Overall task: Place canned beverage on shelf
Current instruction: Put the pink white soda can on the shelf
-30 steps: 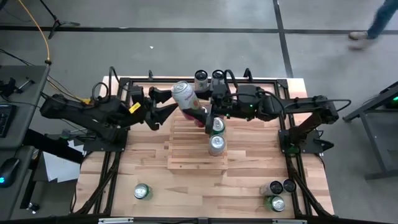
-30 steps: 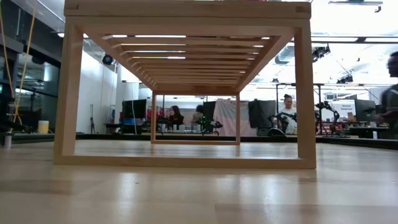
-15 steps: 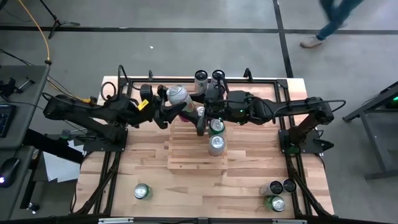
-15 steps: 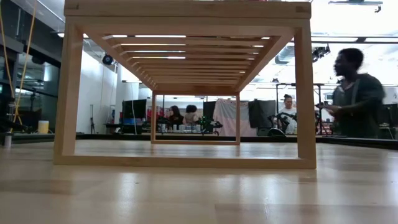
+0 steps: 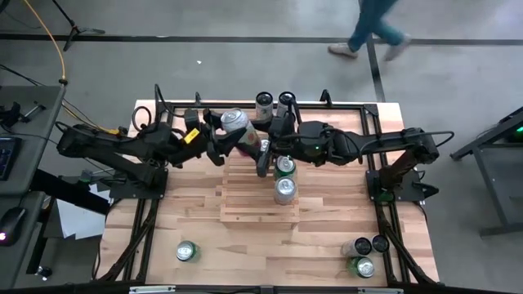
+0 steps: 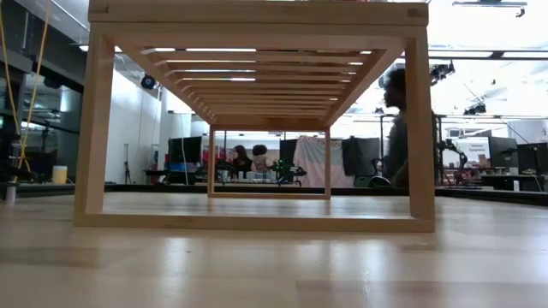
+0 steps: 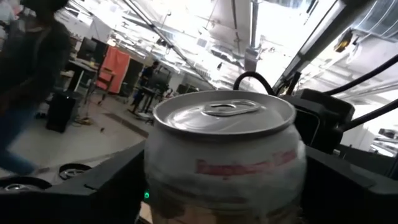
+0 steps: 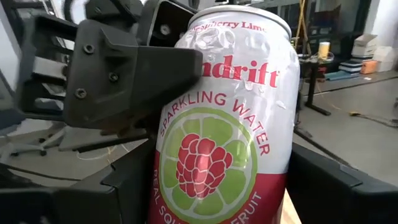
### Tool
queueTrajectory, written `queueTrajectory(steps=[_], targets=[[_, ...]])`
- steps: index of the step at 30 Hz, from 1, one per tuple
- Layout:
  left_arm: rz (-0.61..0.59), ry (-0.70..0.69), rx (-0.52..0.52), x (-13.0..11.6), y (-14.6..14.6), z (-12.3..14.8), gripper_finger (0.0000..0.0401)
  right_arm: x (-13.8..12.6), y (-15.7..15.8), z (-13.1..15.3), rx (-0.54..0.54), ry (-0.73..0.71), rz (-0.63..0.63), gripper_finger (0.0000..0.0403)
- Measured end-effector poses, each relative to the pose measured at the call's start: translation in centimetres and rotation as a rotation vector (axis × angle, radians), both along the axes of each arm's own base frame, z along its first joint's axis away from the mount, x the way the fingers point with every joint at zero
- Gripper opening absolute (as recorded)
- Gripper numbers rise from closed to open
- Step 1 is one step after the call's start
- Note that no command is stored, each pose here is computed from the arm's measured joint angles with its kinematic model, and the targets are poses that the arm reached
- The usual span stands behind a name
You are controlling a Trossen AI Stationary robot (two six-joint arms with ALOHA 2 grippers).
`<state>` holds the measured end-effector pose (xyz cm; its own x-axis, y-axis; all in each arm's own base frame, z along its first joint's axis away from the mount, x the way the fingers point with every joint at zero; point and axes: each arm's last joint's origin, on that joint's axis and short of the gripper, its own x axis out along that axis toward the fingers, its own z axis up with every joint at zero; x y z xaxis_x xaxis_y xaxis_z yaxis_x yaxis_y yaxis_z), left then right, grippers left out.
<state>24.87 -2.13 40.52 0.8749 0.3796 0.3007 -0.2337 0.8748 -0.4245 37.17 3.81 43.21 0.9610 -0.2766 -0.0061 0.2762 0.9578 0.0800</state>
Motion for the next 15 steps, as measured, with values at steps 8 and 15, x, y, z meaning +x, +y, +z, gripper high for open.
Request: queueTrajectory(steps=[8, 15], targets=[[0.012, 0.057, 0.041, -0.6, 0.1, 0.0, 0.0275, -0.1, 0.0, -0.3, -0.033, 0.055, 0.012, 0.032], [0.101, 0.147, 0.034, -4.6, 0.9, 0.9, 0.0275, -2.8, -0.3, 0.5, 0.034, 0.147, 0.045, 0.0393]])
